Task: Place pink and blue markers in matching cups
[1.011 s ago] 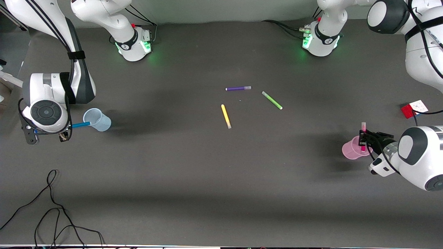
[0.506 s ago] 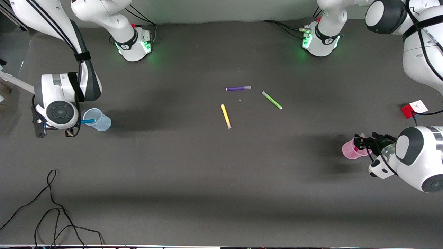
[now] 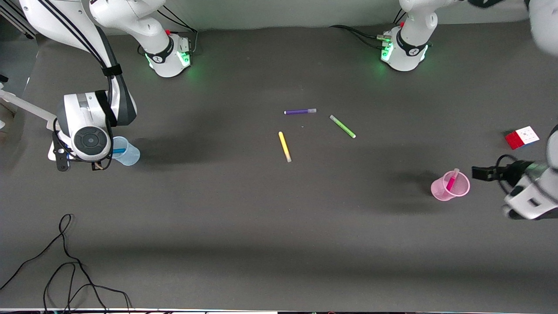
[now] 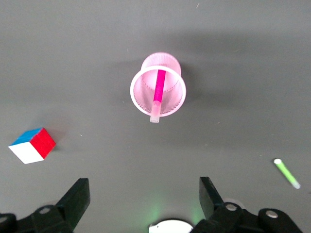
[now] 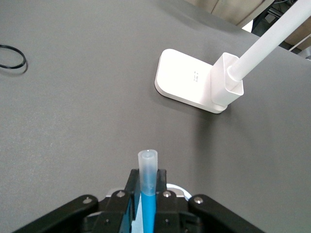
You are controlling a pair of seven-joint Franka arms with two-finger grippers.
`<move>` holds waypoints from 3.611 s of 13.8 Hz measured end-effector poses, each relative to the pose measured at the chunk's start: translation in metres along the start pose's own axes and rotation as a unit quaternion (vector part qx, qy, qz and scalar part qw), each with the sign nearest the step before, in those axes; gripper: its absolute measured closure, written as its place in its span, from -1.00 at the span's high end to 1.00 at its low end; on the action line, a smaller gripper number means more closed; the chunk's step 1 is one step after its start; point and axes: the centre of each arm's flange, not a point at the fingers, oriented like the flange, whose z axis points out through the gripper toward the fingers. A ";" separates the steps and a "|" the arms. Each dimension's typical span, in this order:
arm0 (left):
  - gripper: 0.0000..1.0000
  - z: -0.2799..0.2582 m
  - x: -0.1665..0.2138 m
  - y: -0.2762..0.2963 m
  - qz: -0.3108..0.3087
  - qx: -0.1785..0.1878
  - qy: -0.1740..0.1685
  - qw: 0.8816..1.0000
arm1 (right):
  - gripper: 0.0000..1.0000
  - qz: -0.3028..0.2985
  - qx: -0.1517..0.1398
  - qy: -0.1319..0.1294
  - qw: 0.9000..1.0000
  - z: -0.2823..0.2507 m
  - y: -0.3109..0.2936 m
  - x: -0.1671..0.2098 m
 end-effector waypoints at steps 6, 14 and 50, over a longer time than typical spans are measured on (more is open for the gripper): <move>1.00 -0.034 -0.065 0.001 0.014 0.000 0.077 0.997 | 0.69 -0.002 0.001 0.003 1.000 -0.004 -0.001 -0.003; 1.00 -0.067 -0.114 0.029 0.027 -0.010 0.142 0.990 | 1.00 -0.027 0.040 -0.018 0.999 -0.110 -0.010 0.075; 1.00 -0.086 -0.140 0.053 0.017 -0.033 0.154 0.987 | 1.00 -0.598 0.310 -0.131 0.727 -0.269 0.098 0.106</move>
